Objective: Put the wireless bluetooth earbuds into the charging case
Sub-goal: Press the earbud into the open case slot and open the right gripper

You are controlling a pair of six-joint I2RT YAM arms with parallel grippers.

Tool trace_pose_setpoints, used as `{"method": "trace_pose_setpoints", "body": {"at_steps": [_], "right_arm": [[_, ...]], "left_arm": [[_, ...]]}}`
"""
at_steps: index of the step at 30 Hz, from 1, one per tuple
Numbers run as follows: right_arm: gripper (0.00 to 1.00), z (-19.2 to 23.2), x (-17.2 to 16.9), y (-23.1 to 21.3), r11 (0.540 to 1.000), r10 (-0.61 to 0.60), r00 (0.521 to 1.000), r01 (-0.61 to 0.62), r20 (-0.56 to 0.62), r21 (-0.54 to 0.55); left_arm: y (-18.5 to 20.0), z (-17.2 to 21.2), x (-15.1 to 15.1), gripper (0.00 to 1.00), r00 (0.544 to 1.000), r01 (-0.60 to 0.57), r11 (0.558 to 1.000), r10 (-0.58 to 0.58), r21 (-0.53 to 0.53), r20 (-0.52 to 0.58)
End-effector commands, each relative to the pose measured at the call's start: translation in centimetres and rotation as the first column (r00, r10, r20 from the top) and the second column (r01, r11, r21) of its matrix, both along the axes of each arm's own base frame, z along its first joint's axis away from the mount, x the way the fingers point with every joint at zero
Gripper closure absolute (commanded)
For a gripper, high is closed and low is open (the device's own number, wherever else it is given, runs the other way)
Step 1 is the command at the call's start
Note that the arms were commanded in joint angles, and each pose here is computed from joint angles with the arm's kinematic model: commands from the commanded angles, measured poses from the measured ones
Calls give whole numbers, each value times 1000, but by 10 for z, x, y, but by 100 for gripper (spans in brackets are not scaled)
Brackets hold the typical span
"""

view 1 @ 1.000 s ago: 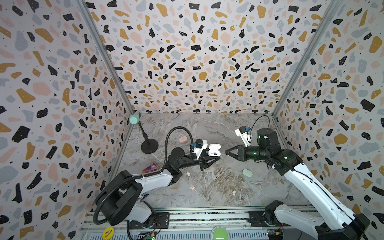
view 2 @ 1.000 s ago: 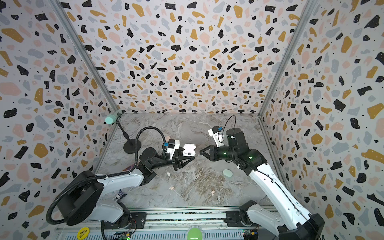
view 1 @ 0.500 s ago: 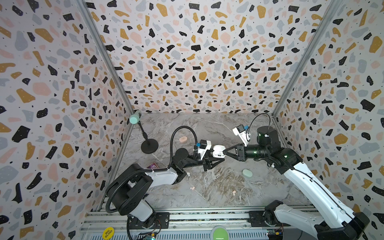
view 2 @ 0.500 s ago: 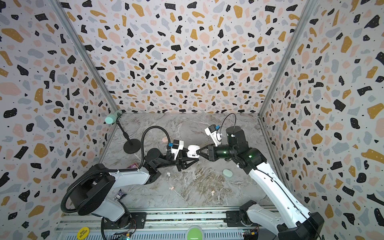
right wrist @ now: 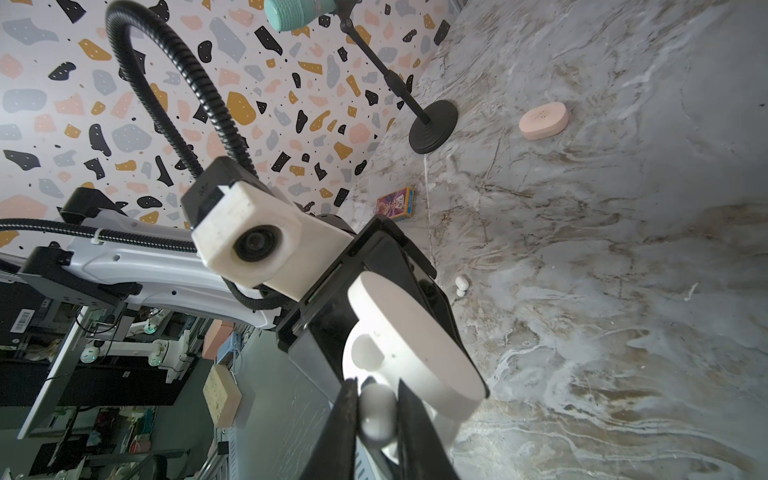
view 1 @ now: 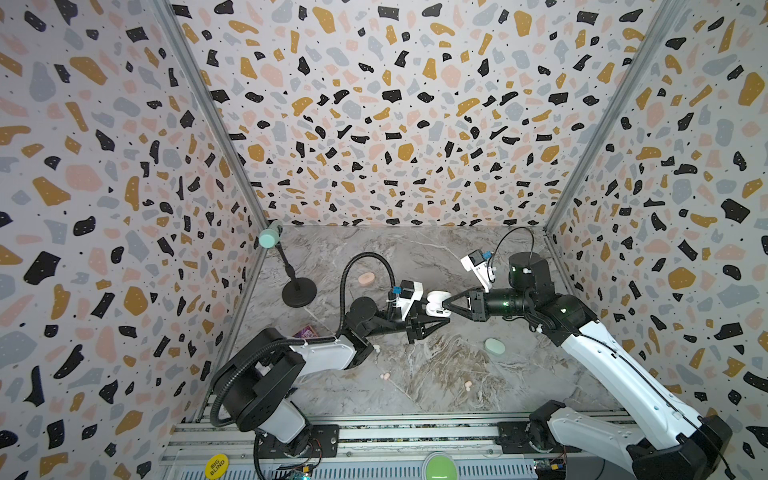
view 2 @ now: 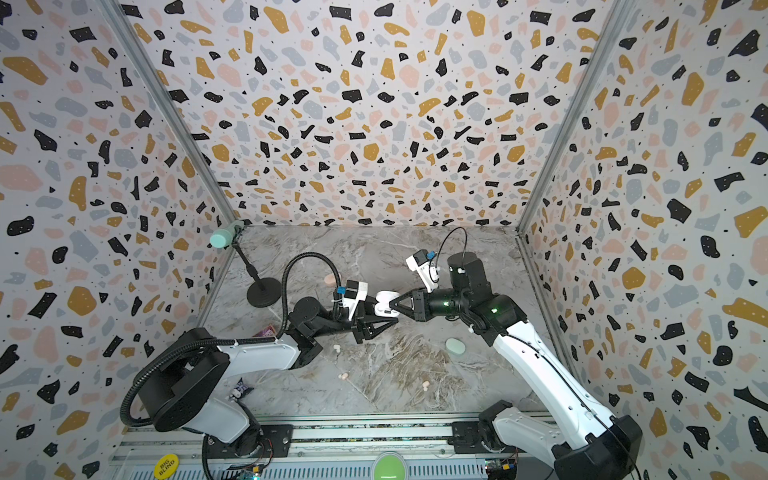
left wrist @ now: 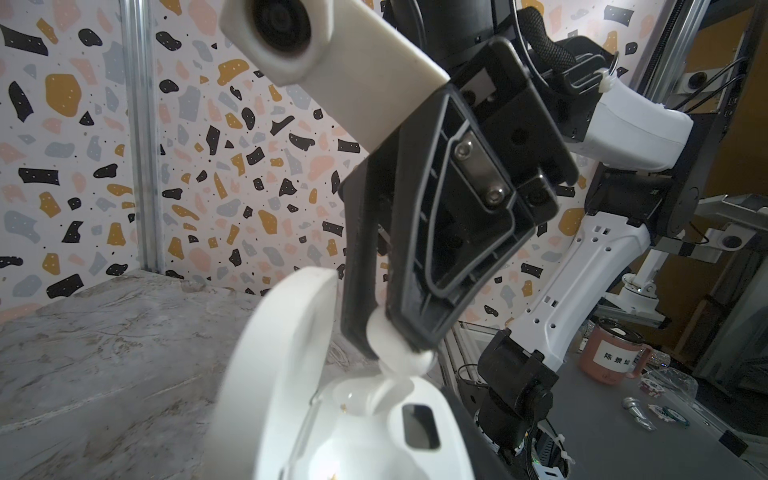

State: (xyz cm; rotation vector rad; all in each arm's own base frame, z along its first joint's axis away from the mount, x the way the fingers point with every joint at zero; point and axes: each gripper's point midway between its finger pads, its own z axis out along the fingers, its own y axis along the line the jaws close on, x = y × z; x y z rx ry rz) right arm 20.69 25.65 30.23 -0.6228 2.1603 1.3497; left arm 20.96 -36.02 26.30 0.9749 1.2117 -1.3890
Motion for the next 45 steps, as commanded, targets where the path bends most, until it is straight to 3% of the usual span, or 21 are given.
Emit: {"method": "trace_pose_setpoints", "body": {"at_steps": [1, 16, 30, 40, 45], "right_arm": [[80, 0, -2, 3, 1000, 12, 1000, -12, 9, 4], [79, -10, -2, 2, 1000, -9, 1000, 9, -6, -27], [59, 3, 11, -7, 993, -80, 996, 83, 45, -83], [53, 22, 9, -6, 995, -62, 995, 68, 78, -69], [50, 29, -6, -2, 998, -17, 997, 22, 79, -59]], "left_arm": [[4, 30, -11, 95, 995, 23, 996, -15, -82, 95], [5, 34, -14, 95, 994, 24, 996, -15, -81, 108], [4, 30, -15, 95, 994, 25, 997, -18, -66, 108], [4, 27, -13, 95, 994, 9, 998, -3, -54, 105], [13, 18, 4, 96, 995, -68, 997, 70, -27, 74]]}}
